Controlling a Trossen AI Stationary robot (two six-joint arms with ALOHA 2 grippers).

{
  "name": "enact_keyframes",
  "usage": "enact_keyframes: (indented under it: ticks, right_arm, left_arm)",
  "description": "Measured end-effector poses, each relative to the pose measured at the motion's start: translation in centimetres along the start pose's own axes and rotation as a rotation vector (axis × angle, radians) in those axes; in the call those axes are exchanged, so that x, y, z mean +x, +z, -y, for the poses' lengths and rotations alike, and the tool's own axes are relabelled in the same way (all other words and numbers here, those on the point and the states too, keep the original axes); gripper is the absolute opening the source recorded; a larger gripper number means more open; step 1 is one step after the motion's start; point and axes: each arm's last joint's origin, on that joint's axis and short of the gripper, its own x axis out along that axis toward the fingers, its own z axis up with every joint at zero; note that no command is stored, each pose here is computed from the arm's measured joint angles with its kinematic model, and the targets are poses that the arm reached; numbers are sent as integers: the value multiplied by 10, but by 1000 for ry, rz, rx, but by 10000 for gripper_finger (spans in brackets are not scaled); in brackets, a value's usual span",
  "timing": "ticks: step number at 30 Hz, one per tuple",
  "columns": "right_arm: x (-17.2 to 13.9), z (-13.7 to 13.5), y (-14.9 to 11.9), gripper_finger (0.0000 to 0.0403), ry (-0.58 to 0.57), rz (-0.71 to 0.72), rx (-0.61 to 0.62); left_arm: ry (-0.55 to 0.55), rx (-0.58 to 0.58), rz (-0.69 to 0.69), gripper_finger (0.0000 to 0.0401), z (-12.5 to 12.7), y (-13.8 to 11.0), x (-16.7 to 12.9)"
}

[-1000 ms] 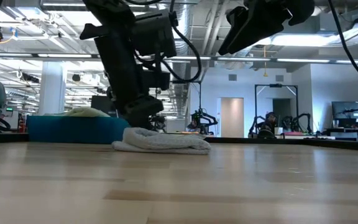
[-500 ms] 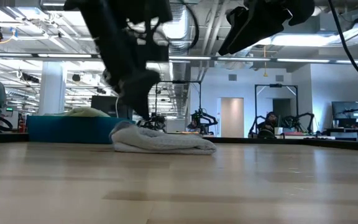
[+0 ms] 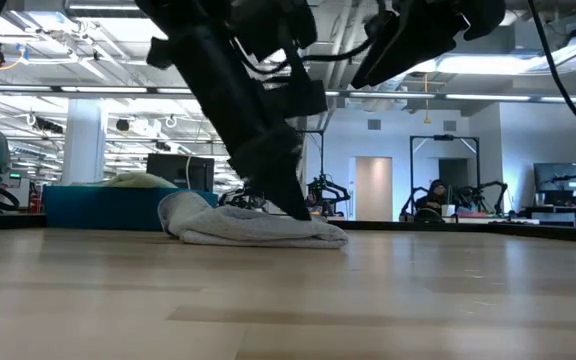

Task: Fold microfiber towels
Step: Fold the gray towel

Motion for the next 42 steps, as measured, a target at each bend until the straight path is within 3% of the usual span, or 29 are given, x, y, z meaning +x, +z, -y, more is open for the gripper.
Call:
enact_keyframes:
  ticks: [4, 15, 26, 33, 42]
  right_arm:
    - [0, 0, 0, 244, 0, 0, 8]
    - [0, 0, 0, 244, 0, 0, 26]
    - [0, 0, 0, 244, 0, -1, 26]
    - [0, 0, 0, 244, 0, -1, 26]
    - [0, 0, 0, 244, -1, -1, 27]
  left_arm:
    - [-6, 17, -16, 139, 2, -3, 5]
    - [233, -31, -124, 139, -6, -18, 3]
    - [307, -175, -193, 139, -10, -29, 1]
    - [414, -320, -286, 139, -15, -43, -5]
    - [583, -418, -281, 139, -18, -52, -17]
